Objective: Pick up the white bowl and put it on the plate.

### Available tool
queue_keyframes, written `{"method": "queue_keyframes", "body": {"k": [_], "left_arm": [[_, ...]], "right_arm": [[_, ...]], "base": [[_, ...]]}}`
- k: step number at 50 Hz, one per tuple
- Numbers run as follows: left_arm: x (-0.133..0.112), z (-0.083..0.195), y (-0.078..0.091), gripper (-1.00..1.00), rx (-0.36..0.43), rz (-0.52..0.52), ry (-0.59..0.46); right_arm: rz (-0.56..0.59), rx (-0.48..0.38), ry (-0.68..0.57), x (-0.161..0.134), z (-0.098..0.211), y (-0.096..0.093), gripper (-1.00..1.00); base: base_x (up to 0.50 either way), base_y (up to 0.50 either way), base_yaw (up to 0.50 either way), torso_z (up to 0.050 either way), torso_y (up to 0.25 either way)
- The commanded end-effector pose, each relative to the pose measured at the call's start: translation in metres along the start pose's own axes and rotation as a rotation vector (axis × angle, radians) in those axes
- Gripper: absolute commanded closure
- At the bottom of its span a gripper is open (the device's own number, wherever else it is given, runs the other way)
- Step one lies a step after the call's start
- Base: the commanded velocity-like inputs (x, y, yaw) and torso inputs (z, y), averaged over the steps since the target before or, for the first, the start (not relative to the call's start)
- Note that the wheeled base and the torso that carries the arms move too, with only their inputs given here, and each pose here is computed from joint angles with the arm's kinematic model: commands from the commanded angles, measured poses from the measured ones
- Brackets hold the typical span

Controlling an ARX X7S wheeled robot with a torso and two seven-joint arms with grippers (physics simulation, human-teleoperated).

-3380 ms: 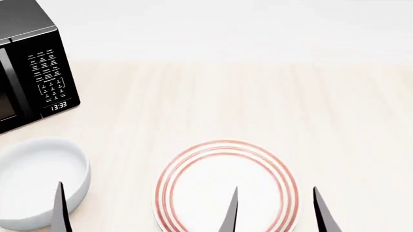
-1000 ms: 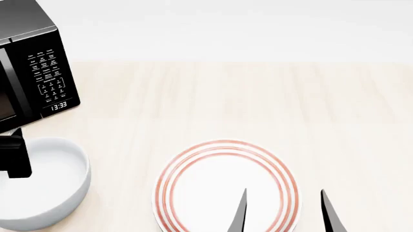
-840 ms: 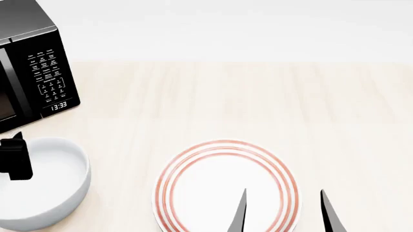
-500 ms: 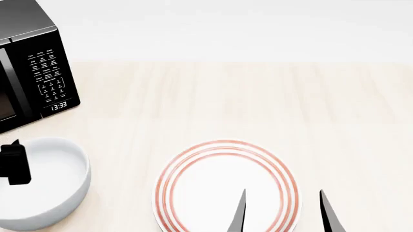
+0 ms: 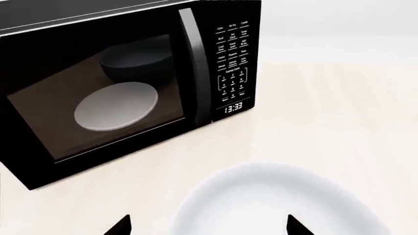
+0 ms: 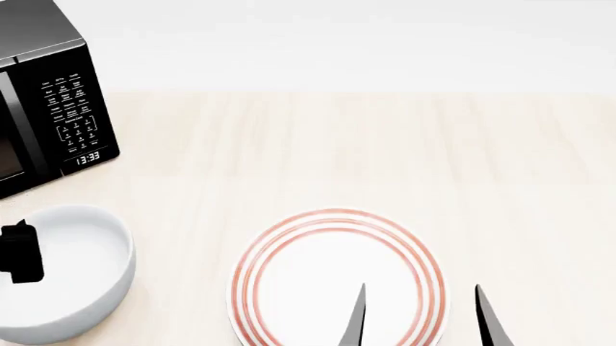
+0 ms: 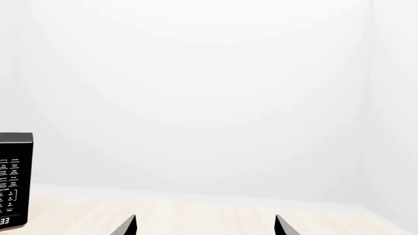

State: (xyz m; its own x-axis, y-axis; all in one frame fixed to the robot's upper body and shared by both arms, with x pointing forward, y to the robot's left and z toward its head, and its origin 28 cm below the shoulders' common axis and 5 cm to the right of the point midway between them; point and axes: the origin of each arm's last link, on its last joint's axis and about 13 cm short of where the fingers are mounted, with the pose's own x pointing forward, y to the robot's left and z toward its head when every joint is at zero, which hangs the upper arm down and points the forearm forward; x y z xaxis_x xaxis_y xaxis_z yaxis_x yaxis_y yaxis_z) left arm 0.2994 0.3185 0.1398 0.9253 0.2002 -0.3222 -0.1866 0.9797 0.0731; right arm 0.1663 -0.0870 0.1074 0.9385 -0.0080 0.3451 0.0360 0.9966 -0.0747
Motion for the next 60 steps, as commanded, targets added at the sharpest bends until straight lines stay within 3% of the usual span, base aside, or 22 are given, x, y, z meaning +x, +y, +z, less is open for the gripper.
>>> {"method": "queue_keyframes", "body": {"k": [1,46,60], "left_arm": [[0.006,-0.009,0.000,-1.00,-0.011,0.003,0.021],[0.028,-0.031,0.014,-1.00,0.000,0.062,0.080],[0.036,-0.038,0.010,-1.00,0.005,0.065,0.091]], "right_arm": [[-0.015,-0.022,-0.008,0.003,-0.001,-0.002,-1.00],[-0.005,-0.021,-0.003,0.003,-0.003,-0.001,-1.00],[-0.003,-0.021,-0.004,0.003,-0.003,-0.001,-1.00]], "base": [[0.00,0.00,0.00,0.000,0.000],[0.00,0.00,0.00,0.000,0.000],[0.00,0.00,0.00,0.000,0.000]]}}
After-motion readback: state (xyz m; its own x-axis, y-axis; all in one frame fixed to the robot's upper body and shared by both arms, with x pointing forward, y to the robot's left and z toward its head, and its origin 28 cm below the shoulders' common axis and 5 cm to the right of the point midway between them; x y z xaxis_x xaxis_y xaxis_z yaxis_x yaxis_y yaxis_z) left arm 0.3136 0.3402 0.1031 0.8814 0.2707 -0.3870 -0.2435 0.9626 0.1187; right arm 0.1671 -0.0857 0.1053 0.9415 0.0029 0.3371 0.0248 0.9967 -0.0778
